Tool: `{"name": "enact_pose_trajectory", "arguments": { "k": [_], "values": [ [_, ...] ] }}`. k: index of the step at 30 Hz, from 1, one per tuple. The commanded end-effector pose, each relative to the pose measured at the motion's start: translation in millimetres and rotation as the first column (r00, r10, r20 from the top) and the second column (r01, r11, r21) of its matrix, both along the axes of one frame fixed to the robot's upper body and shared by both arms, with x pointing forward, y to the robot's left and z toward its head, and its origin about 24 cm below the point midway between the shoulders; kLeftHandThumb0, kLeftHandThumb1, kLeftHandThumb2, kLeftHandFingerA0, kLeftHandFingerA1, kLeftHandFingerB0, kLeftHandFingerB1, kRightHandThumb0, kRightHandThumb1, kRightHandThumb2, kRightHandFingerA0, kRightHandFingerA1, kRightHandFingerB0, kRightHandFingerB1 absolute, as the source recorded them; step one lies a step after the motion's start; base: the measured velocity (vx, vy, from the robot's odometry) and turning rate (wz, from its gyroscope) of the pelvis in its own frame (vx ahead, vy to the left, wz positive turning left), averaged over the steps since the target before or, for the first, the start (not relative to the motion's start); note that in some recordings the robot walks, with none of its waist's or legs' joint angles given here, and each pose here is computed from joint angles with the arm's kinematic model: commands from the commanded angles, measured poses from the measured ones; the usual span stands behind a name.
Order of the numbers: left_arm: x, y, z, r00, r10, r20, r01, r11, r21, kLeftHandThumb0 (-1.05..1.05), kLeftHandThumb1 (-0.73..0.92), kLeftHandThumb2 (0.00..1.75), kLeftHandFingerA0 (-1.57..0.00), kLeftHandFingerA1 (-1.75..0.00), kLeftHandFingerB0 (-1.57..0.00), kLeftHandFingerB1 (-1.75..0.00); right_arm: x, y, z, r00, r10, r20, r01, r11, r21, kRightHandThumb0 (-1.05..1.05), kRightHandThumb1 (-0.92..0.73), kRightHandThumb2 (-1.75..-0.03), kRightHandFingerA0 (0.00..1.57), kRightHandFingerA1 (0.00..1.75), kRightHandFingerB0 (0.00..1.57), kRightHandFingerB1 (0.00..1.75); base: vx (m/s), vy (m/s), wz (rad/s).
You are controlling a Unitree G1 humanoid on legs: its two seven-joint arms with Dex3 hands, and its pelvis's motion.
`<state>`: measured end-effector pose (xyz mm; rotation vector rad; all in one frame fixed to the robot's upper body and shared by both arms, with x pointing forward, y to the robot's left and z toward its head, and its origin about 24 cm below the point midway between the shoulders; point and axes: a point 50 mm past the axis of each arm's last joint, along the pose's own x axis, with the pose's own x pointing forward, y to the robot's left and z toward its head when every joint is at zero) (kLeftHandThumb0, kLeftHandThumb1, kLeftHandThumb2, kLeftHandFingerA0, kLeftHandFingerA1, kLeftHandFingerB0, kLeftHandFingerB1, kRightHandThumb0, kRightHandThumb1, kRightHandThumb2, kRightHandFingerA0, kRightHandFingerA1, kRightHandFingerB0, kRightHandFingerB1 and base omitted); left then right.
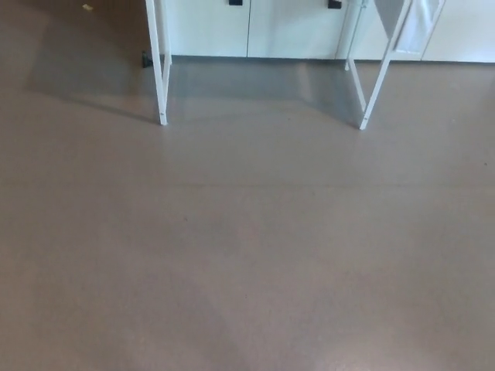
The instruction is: The robot walks towards a desk on which a shovel is kept on the left hand side and a container is kept on the right hand side. The robot picks up the shovel using its left hand and places it in the container.
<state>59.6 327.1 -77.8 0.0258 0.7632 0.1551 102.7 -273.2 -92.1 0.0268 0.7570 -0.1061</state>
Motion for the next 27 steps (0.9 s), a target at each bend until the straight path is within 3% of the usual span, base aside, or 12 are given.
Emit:
{"name": "enact_pose_trajectory", "arguments": {
  "k": [1,2,15,27],
  "values": [
    [3,-2,3,0.998,-0.036,0.048,0.035,0.999,0.017,-0.22,0.6,0.58,-0.44,-0.35,-0.42,-0.34,3,-7,5,0.999,0.016,0.027,-0.016,1.0,-0.019,-0.07,-0.57,-0.56,0.56,0.6,0.46,0.51,0.12,0.017,0.14],
    [3,-2,2,0.998,-0.034,0.046,0.033,0.999,0.017,-0.29,0.56,0.65,-0.41,-0.39,-0.41,-0.39,3,-6,5,0.999,0.022,0.028,-0.022,1.0,-0.022,-0.08,-0.57,-0.56,0.57,0.6,0.47,0.52,0.14,-0.065,0.12],
    [0,-9,-1,0.998,-0.054,0.037,0.053,0.998,0.029,-0.29,0.58,0.65,-0.4,-0.39,-0.4,-0.38,-1,-6,5,0.999,0.05,0.007,-0.05,0.998,-0.035,-0.1,-0.57,-0.56,0.56,0.58,0.49,0.51,0.21,-0.155,0.08],
    [-2,-16,-4,0.994,-0.104,0.026,0.103,0.994,0.041,-0.32,0.58,0.66,-0.37,-0.38,-0.37,-0.38,-3,-6,3,0.995,0.098,0.002,-0.097,0.994,-0.045,-0.11,-0.56,-0.55,0.59,0.58,0.49,0.51,0.27,0.14,-0.17]
  ]
}}
